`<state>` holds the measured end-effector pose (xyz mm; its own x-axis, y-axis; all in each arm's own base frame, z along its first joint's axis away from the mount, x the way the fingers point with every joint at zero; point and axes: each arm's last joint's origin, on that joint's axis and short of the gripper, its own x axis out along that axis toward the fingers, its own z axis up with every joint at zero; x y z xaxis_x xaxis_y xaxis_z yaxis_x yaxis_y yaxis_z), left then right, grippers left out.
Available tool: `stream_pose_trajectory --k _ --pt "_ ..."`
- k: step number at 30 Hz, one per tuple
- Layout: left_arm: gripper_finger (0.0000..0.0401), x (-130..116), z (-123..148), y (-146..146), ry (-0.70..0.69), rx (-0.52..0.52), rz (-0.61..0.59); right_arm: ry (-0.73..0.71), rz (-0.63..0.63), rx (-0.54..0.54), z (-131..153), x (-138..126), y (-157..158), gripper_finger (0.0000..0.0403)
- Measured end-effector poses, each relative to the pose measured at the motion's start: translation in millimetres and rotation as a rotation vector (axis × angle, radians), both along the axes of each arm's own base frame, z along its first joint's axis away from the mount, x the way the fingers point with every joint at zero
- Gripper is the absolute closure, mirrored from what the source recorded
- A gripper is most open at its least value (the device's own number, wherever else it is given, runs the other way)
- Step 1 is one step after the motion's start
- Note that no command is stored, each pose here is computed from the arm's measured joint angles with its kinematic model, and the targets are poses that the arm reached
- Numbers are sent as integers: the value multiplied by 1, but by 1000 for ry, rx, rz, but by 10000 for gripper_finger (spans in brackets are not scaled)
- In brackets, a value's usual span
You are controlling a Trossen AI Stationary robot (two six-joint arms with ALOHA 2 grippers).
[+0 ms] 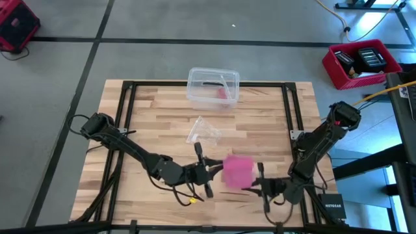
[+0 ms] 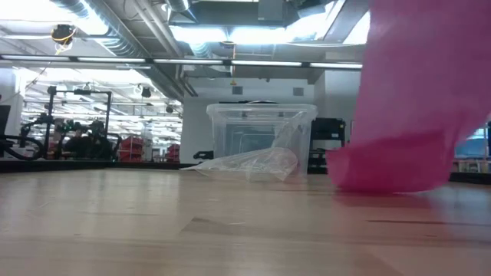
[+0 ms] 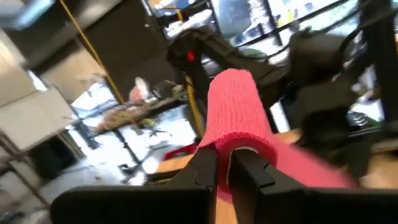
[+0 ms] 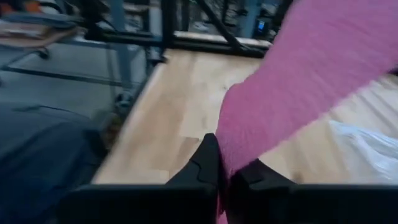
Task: Roll bandage
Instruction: Roll the pink bandage
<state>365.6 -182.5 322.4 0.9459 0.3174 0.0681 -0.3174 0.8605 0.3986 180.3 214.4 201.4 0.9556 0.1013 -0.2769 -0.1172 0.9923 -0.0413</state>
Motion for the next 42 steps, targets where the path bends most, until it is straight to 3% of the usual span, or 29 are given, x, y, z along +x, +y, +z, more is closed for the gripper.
stream_pose_trajectory --k 5,11,19,29,35,42 --pt "388 0 0 2 36 87 51 -42 81 19 22 -6 19 398" --pt "388 3 0 8 51 114 86 -83 188 44 50 -10 37 399" --pt "388 5 -11 13 144 145 116 -110 242 34 82 -9 50 400" --pt "388 13 -39 12 201 148 124 -198 308 -83 122 4 74 399" --pt "388 18 -56 5 229 154 90 -284 298 -139 156 7 77 399" --pt "388 21 -70 -8 254 159 -76 -281 252 -218 191 8 73 398"
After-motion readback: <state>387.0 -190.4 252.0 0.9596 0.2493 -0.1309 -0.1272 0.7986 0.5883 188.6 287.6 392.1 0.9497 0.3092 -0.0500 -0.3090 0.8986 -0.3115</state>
